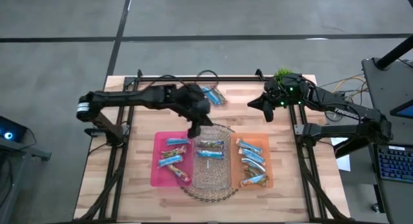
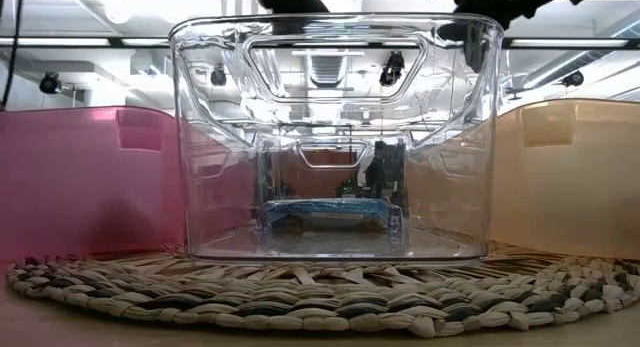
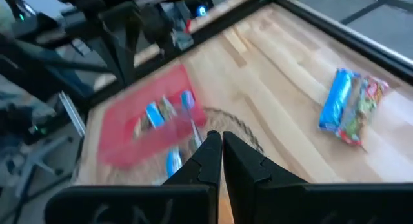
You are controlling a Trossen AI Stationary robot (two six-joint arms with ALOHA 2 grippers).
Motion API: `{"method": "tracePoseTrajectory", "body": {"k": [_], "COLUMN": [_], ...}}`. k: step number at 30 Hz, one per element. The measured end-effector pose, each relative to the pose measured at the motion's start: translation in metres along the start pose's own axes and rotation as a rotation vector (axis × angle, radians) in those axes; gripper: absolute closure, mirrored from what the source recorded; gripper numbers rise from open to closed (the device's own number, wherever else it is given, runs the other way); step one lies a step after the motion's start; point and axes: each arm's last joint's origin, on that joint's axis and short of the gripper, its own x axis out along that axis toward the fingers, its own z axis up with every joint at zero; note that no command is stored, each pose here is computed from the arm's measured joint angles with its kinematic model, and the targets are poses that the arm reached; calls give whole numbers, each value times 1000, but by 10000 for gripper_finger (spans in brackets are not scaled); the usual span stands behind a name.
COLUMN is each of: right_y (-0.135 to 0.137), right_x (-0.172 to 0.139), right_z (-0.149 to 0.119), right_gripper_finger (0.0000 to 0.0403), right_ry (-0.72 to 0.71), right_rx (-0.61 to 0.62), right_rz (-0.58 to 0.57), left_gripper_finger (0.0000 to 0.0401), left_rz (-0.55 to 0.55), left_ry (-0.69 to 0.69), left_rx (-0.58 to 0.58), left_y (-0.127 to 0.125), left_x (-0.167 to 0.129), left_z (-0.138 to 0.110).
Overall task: Pick and place Granola Bars by type
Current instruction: Put the blue granola bar into the transparent bin
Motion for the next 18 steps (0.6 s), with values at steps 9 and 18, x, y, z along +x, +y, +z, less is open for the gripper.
{"method": "tracePoseTrajectory", "body": {"k": [9,18], "right_y": [-10,-20], "right_x": [35,75], "right_z": [10,39], "right_gripper_finger": [394,394], "right_ry": [-19,-11], "right_rx": [38,46], "right_rz": [8,-14], "left_gripper_finger": [401,401], "left_rz": [63,168], "left_ry": [-332,-418], "left_rx": [-23,-117], "left_y": [9,7], "left_x": [-41,-63], "left_z": [-39,-79]}}
